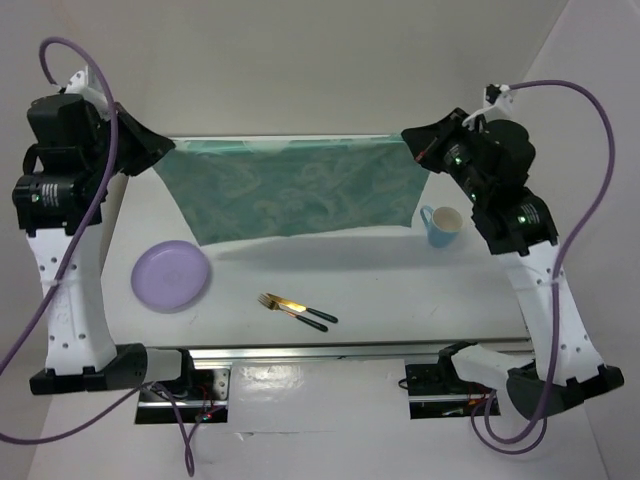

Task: Set the dinner table for one person

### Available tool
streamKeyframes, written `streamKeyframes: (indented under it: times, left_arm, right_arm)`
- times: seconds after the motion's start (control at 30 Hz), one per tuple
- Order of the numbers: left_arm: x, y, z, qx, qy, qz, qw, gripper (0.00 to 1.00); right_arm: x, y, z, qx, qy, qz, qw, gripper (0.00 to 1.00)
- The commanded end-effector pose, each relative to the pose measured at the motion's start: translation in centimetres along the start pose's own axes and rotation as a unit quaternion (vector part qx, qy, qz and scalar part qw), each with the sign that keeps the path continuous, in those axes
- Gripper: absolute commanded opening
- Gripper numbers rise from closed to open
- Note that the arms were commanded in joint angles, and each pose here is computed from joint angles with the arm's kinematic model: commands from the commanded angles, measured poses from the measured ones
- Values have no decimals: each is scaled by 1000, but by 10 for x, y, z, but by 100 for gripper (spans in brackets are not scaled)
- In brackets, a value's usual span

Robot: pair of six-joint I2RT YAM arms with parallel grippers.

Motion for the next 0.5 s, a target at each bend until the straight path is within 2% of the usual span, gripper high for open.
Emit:
streamKeyframes:
  times: [0.0,0.1,0.2,0.27,0.3,0.4,0.47]
  left_arm:
    - [-14,2,-30,-21,-77,32,996,0]
    - [-18,2,-22,-28,-77,36,996,0]
    - [-24,6,10,-37,-57,33,997,0]
    - [-28,8,32,-37,-50,37,997,0]
    - [-25,18,58,-51,-27,32,998,0]
    - [-25,25,102,-40,-4,25,999,0]
    - [-21,46,156,-67,25,12,997,0]
  right_arm:
    - [-28,-2,-32,35,-45,-18,998,0]
    - [-37,-2,-39,47,-56,-37,997,0]
    - [-32,-10,-14,76,-40,-57,995,0]
    - [-21,-18,16,93,-25,-64,993,0]
    - [-21,-20,27,97,-30,-75,992,0]
    - [7,-44,80,113,12,-85,990,0]
    - [34,-70,127,119,53,-81,988,0]
Point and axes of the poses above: each gripper's point midway between its finger pads, its own z axis out along the fingers, its own y axis along the line the jaws close on, x = y × z, the point moved 9 cm from there along -z, back along the fingers, and after that the axes turned 14 degrees about -z, right-handed, at the moved point
